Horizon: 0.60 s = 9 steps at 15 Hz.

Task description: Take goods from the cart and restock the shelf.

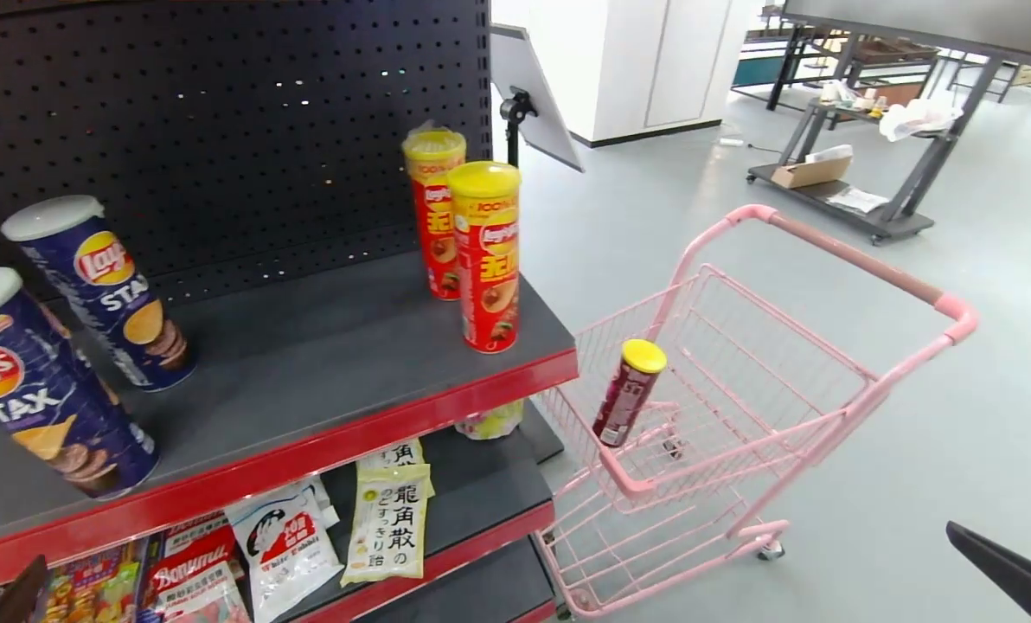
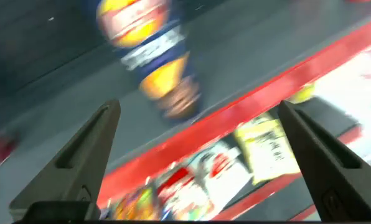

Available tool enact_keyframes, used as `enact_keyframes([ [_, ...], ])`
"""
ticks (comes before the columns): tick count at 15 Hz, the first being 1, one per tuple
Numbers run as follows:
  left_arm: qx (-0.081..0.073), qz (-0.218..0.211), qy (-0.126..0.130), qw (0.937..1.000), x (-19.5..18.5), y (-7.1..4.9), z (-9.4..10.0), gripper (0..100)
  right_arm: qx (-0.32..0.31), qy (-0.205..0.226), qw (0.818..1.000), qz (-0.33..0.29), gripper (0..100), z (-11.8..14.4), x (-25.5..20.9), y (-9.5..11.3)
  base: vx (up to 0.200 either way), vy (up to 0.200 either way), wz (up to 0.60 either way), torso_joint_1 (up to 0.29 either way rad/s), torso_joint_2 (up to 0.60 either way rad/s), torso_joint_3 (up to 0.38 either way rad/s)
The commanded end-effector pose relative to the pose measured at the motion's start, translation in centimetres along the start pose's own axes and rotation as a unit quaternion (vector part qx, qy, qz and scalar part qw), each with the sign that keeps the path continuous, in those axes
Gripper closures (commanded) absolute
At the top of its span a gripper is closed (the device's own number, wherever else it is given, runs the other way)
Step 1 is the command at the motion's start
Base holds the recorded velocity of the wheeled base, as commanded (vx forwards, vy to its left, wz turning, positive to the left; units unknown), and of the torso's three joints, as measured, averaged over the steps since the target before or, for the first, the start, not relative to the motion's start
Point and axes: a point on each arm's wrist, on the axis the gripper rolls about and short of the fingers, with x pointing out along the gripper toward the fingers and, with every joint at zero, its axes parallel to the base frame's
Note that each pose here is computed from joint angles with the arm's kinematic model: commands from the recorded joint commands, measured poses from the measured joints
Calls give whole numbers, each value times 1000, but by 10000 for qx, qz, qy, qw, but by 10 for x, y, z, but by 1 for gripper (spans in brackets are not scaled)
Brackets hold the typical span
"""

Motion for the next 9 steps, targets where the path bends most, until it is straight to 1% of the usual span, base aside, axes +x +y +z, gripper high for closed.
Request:
enact_keyframes([
  [1, 2, 2, 9, 10000, 0, 0, 0, 0, -1, 9, 10000, 6, 0, 0, 1, 0, 0, 0, 0, 0, 0, 0],
  [5, -1, 7, -5, 10000, 0, 0, 0, 0, 9, 70, 10000, -63, 0, -2, 1, -1, 0, 0, 0, 0, 0, 0],
  [9, -10, 20, -48, 10000, -2, 0, 0, 0, 36, 146, 9998, -142, 0, -8, 1, -1, 0, 0, 0, -127, 328, 189],
])
